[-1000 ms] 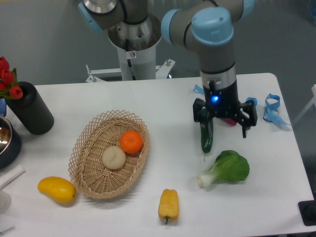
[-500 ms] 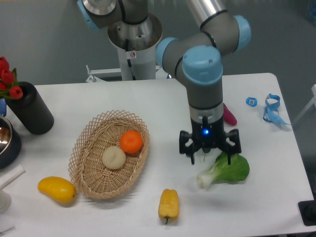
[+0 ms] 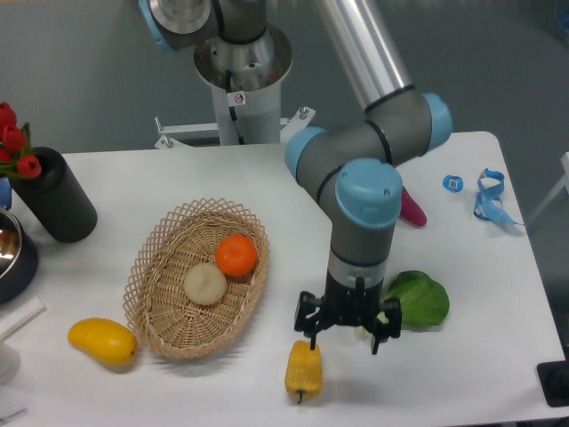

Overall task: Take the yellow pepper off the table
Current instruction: 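Move the open gripper over the yellow bell pepper, then lower the gripper around the yellow bell pepper and close it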

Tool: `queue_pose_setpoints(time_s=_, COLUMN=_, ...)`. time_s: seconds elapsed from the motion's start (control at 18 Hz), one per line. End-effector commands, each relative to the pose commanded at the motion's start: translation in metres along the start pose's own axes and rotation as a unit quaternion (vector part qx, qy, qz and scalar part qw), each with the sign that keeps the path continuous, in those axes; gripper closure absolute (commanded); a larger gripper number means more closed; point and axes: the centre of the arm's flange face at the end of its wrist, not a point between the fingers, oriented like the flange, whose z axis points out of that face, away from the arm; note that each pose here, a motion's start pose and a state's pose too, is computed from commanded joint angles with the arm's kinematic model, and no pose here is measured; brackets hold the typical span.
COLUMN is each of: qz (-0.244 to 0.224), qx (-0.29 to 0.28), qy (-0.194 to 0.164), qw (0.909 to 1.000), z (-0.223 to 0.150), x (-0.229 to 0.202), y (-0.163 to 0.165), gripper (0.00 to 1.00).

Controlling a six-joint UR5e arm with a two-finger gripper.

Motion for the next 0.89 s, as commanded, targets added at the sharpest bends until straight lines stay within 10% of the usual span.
queue_pose_setpoints(time_s=0.89, qz=0.018, qx=-0.021, qy=0.011, qw=0.9996, z=0.050, x=0.018, y=0.006, gripper=0.00)
